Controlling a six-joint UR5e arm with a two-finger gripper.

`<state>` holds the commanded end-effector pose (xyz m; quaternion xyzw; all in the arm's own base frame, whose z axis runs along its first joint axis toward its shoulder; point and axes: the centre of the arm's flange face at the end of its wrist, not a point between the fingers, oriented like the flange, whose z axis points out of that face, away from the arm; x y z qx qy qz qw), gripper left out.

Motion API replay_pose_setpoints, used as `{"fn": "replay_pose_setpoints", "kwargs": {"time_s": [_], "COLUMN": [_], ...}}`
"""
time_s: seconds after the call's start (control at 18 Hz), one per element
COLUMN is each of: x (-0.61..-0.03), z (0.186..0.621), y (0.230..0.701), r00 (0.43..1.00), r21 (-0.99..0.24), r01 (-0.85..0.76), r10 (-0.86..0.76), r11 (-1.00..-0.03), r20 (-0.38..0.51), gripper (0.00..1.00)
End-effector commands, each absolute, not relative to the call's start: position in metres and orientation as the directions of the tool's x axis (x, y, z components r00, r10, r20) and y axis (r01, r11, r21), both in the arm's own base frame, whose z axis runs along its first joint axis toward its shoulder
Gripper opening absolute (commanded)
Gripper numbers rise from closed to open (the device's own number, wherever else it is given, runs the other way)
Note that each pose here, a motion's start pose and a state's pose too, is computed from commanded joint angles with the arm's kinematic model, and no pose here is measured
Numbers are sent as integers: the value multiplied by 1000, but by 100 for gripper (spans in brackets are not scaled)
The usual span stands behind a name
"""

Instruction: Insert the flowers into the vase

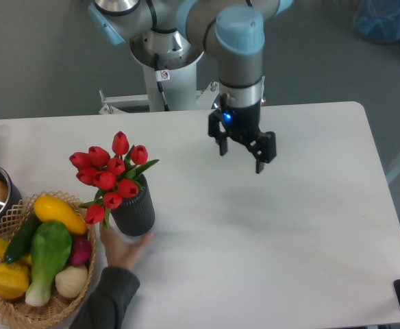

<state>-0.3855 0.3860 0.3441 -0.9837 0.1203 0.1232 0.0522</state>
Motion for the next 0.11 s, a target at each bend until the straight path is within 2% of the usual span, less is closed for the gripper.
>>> {"fn": "replay_pose_setpoints", "kwargs": {"time_s": [0.11], "x": [-391], "z": [345], "y": [382], "r00": [944], "r21": [-72], "r01": [-237], "r10": [-213], "r11": [-969], "r20": [-251], "gripper": [100]}}
